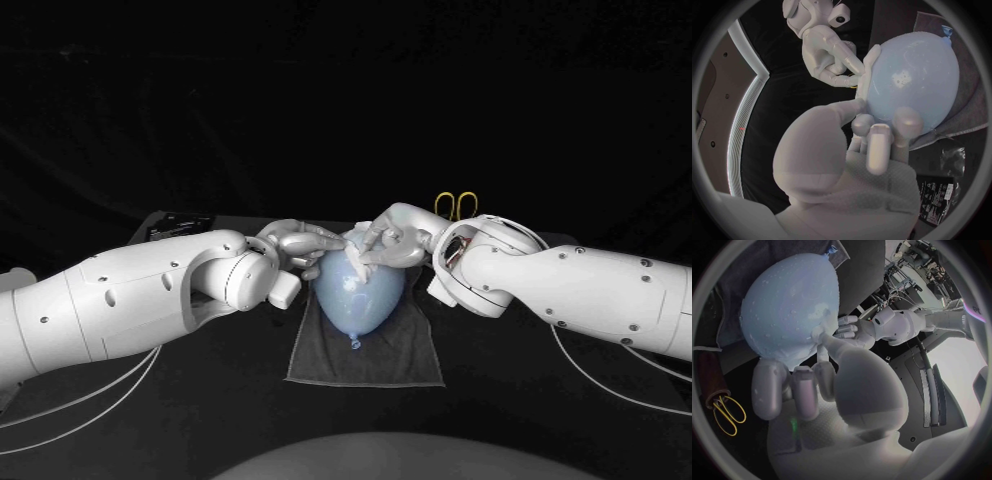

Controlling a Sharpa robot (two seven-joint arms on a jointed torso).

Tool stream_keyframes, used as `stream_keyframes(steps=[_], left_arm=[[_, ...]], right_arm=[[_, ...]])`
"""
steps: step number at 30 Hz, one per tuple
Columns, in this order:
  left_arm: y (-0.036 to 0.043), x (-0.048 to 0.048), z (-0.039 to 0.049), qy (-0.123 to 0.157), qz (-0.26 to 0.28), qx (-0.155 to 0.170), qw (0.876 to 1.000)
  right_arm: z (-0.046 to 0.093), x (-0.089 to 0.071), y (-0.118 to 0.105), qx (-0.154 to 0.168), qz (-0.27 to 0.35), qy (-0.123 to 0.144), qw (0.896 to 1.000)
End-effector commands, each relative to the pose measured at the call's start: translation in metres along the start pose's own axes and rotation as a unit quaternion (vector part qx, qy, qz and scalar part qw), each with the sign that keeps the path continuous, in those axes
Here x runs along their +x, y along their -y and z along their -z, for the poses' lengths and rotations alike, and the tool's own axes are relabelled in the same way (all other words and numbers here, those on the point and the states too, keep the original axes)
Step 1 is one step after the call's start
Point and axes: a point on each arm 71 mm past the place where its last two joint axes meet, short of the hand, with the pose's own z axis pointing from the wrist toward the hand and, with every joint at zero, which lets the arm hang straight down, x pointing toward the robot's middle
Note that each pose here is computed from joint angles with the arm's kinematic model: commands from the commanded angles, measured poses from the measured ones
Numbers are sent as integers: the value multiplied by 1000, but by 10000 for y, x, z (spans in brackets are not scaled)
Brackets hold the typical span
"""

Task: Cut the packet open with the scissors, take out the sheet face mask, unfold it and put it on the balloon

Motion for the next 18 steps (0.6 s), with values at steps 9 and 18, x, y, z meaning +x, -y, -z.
stream_keyframes(steps=[9,18], left_arm=[[10,50,4,-11,-3,1,1000],[31,56,29,-20,0,20,1000]], right_arm=[[-42,15,6,3,13,37,999],[12,-3,-1,-7,-18,66,998]])
